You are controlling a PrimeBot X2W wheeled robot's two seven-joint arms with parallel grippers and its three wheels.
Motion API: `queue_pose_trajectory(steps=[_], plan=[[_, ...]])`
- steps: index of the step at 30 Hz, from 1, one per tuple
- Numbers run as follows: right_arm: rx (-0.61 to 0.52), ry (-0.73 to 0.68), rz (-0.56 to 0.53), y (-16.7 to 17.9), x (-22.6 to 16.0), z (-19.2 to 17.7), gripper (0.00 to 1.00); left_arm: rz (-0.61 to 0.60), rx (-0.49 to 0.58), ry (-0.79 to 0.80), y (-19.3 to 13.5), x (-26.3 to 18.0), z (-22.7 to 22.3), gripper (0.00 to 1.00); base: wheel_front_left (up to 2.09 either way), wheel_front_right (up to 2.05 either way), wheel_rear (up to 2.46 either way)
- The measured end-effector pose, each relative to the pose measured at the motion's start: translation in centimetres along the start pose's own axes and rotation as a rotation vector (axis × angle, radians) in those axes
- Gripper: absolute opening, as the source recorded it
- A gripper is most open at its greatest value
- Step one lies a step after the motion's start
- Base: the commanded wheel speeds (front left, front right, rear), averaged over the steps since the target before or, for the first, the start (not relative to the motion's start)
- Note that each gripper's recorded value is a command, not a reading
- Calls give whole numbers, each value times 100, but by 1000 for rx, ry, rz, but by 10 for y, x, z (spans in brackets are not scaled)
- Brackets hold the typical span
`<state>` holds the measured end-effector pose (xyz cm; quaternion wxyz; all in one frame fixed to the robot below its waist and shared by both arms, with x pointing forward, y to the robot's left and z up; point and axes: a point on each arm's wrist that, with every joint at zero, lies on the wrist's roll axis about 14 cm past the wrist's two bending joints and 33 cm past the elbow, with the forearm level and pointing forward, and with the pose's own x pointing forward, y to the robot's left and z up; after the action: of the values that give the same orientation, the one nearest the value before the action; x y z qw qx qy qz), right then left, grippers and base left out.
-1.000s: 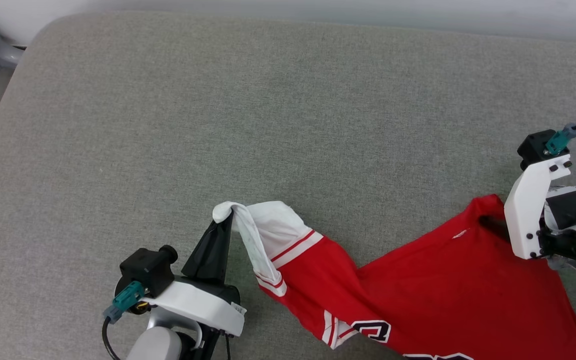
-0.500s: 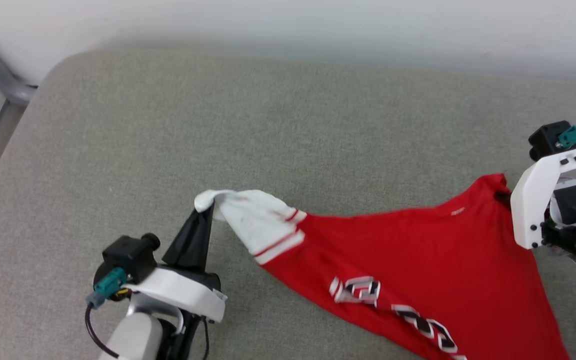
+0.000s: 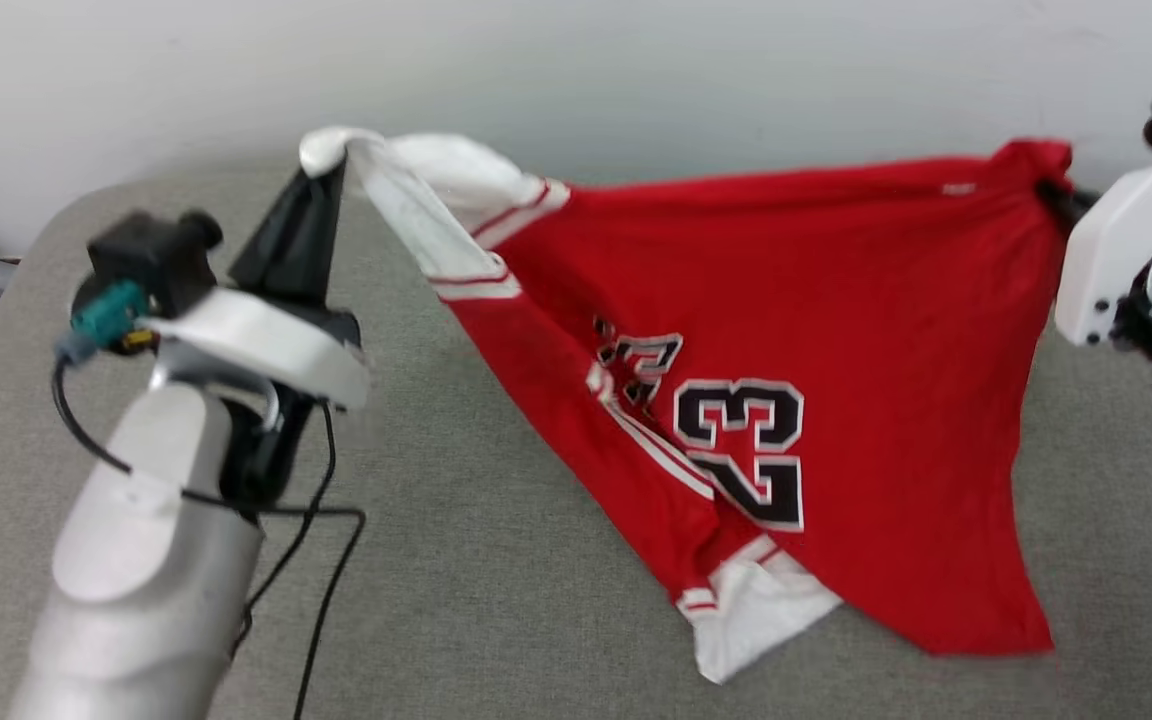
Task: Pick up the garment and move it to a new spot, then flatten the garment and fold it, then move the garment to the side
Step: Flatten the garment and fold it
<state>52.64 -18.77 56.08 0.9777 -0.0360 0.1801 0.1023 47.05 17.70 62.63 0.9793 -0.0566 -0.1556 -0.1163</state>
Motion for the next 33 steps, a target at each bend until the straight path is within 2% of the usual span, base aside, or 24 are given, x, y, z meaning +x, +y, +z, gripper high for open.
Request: queue_pose_trajectory(steps=[6,12,21,28,33], plan=[[7,-121,-50,-13,7,43,0,14,21,6,20,41,16,0,0,0,0],[14,-283,-99,-28,19,103,0,59,31,-13,49,92,37,0,0,0,0],[12,-482,-152,-43,43,180,0,95,91,-106,80,166,74,0,0,0,0],[-11,-546,-176,-52,76,201,0,104,106,-114,93,209,61,0,0,0,0],[2,-518,-166,-51,112,184,0,119,99,-59,105,223,21,0,0,0,0]])
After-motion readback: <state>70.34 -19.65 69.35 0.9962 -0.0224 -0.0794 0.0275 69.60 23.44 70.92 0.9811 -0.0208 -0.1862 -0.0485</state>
